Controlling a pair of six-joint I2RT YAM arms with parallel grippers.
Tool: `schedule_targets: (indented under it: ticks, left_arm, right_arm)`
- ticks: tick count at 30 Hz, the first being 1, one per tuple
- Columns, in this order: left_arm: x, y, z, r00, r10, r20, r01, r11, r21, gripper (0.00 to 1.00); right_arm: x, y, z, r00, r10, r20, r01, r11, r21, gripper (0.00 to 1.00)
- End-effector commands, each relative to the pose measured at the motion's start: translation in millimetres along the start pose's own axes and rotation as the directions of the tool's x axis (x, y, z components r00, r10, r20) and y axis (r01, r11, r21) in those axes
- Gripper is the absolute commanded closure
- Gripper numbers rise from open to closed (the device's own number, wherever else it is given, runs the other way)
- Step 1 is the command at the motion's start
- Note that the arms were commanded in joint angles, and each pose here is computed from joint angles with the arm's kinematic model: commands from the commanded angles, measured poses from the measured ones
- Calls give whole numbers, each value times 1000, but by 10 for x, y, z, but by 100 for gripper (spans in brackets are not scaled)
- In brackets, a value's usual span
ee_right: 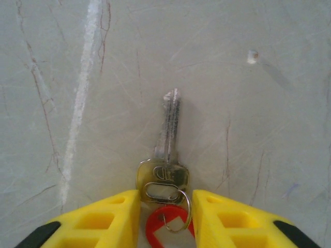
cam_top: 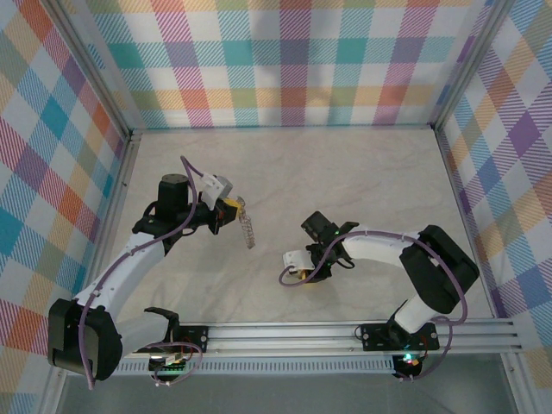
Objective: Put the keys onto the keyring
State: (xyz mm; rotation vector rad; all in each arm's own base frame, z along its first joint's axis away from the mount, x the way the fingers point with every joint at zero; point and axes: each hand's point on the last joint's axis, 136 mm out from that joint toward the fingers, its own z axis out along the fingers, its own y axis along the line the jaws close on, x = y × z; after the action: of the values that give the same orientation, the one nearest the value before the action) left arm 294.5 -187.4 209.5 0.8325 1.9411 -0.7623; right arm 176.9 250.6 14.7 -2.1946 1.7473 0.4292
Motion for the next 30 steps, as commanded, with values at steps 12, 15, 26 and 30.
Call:
schedule_targets:
  ticks: [12,15,26,30]
  left_arm:
    - [-148,-115,-22,998,49,29,-50,998,40,100]
    - [-147,-120,-20,998,49,29,-50,998,42,100]
    - [-131,-113,-8,999,42,24,-43,998,44,100]
    - [-146,-118,-12,999,45,28,-46,998,46,100]
  right_arm:
    - [-27,77,-98,1000,-10,16,11,1000,-18,71]
    - [-21,73,-97,1000,-3,17,3,1000,-12,73]
    - [3,97,-84,1000,-3,13,3,1000,-13,81]
    - [-4,91,-103,1000,-2,16,2,1000,-4,88]
